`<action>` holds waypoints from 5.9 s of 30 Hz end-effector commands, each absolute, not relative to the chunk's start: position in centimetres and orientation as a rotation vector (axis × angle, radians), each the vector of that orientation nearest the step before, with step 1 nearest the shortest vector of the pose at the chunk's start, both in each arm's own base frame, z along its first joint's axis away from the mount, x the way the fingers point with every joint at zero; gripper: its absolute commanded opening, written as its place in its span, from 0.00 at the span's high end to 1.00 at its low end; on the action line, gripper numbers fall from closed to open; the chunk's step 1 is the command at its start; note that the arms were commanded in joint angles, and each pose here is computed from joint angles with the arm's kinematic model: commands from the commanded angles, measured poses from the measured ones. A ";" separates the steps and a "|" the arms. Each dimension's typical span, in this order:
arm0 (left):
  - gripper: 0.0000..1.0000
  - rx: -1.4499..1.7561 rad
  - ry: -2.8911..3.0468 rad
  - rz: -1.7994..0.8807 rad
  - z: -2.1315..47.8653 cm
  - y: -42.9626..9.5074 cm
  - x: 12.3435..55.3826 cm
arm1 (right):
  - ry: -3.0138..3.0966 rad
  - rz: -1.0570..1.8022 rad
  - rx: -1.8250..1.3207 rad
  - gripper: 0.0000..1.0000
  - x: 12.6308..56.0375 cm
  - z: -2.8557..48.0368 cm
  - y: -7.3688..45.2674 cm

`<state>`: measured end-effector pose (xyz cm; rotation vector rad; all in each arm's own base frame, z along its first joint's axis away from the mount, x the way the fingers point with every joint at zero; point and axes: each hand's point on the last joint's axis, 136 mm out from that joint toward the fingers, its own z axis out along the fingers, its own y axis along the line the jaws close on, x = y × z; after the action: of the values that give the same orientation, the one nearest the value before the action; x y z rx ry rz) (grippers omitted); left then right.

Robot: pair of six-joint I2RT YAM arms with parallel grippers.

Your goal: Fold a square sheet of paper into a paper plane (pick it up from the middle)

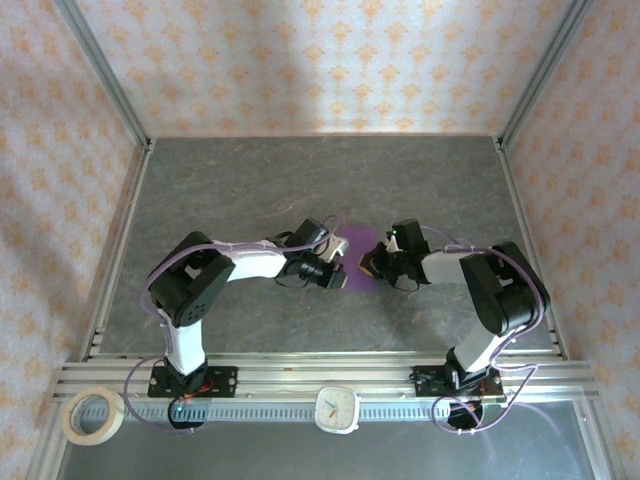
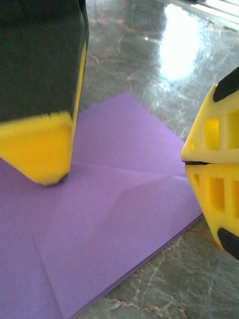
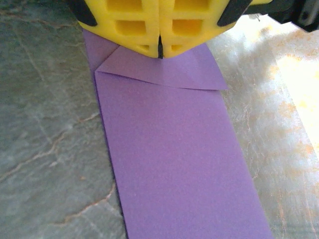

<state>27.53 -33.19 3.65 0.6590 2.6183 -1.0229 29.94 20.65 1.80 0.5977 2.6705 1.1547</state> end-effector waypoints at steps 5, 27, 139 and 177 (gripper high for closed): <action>0.96 0.696 2.608 -1.030 4.3 -33.2 27.2 | 2.782 0.931 0.733 1.00 28.2 -2.2 17.9; 0.97 0.657 2.742 -0.934 0.9 -29.9 24.3 | 2.779 0.940 0.693 1.00 28.5 -1.8 17.9; 1.00 0.333 2.623 -0.941 1.4 -31.1 30.4 | 2.597 1.140 0.587 0.61 30.2 5.2 23.5; 0.90 0.059 2.222 -0.725 13.2 -24.7 33.6 | 2.377 0.605 0.202 1.00 32.2 12.4 19.8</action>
<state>32.13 -27.65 12.62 0.1888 2.2858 -0.8523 31.86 21.59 11.66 0.3111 2.3610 0.9533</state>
